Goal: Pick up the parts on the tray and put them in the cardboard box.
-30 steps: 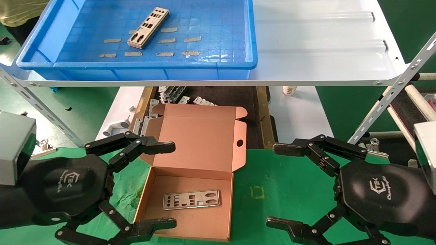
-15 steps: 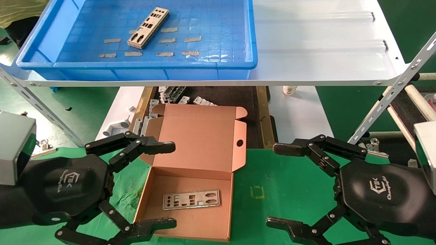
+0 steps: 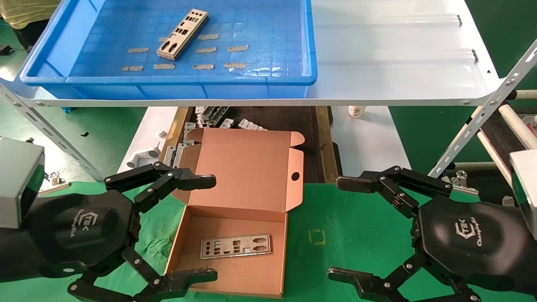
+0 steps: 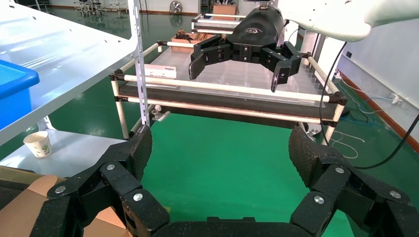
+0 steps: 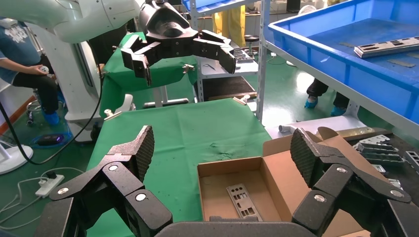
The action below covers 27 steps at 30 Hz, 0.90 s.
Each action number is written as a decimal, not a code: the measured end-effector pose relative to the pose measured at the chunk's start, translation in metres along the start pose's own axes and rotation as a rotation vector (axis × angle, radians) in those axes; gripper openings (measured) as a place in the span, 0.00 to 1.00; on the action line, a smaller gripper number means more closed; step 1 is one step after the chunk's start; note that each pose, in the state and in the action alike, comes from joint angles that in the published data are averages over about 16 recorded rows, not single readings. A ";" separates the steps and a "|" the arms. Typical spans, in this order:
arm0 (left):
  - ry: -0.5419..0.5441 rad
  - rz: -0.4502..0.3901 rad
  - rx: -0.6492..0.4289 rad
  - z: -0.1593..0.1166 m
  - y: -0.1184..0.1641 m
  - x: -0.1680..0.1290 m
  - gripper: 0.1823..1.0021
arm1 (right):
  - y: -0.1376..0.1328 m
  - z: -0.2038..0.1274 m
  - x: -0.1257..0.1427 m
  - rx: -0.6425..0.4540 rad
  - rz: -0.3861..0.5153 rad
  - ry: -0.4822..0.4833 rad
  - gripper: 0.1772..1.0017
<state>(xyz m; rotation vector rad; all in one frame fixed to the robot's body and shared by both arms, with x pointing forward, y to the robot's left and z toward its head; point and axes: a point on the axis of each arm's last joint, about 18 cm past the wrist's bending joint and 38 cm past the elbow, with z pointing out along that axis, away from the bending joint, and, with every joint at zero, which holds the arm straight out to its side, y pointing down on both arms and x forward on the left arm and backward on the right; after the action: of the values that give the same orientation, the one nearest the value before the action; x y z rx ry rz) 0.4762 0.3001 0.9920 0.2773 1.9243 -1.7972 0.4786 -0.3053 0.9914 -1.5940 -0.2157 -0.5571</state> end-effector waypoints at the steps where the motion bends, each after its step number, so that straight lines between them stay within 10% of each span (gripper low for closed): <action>1: 0.000 0.000 0.000 0.000 0.000 0.000 1.00 | 0.000 0.000 0.000 0.000 0.000 0.000 1.00; 27: 0.000 0.000 0.000 0.000 0.000 0.000 1.00 | 0.000 0.000 0.000 0.000 0.000 0.000 1.00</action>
<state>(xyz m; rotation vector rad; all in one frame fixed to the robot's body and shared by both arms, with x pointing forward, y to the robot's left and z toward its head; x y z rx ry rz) 0.4762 0.3001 0.9920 0.2773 1.9242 -1.7972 0.4786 -0.3053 0.9914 -1.5940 -0.2157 -0.5571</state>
